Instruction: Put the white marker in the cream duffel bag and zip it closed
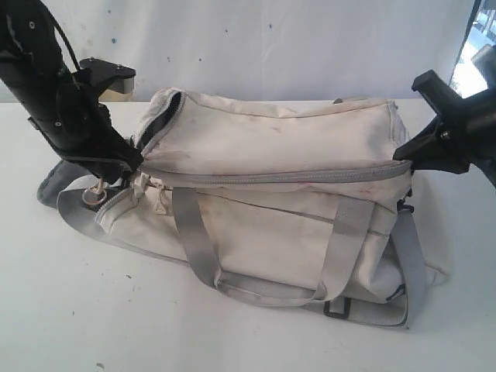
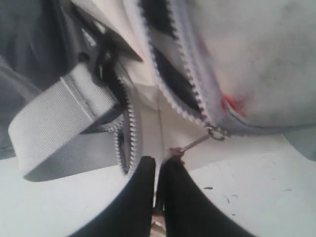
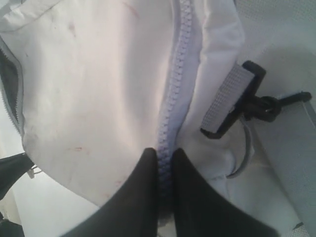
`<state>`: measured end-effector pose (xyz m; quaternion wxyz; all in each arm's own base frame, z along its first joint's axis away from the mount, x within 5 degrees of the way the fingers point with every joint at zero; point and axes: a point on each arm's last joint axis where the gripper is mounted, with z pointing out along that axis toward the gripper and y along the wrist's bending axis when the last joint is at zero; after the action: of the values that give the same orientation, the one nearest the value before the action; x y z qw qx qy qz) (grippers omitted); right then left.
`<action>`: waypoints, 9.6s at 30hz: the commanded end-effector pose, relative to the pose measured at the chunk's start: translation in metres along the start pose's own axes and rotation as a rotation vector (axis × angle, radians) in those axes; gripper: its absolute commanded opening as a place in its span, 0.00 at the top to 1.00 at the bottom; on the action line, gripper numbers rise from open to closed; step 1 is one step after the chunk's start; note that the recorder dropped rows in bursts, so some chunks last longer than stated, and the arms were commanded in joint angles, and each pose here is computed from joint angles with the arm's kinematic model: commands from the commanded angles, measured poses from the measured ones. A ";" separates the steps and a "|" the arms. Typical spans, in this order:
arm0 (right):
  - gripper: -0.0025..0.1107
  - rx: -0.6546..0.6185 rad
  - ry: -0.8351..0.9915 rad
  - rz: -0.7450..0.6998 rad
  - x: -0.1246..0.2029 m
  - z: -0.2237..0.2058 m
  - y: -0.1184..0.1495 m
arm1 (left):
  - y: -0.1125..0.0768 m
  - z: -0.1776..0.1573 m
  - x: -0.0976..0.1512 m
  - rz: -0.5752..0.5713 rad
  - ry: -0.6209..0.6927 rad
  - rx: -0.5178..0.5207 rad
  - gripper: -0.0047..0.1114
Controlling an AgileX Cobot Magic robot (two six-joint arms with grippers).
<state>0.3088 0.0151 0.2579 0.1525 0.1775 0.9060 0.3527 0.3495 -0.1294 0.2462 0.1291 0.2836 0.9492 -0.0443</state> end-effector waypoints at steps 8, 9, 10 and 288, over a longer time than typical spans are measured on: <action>0.98 0.133 -0.067 -0.148 -0.010 -0.015 -0.021 | 0.018 -0.030 0.004 -0.047 -0.089 -0.122 0.96; 0.98 0.126 -0.069 -0.189 -0.010 -0.014 -0.020 | 0.016 -0.032 0.004 -0.044 -0.092 -0.106 0.96; 0.98 0.118 -0.071 -0.223 -0.011 -0.014 -0.018 | 0.014 -0.034 0.005 -0.035 -0.094 -0.082 0.96; 0.98 0.014 -0.164 -1.651 0.193 0.172 0.129 | -0.009 -0.051 0.024 0.101 -0.053 0.320 0.96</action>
<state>0.2336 0.2921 0.2036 0.4450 -0.5160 0.7244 0.1044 0.3145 -0.1144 0.2857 0.1052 0.3415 0.9136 -0.1938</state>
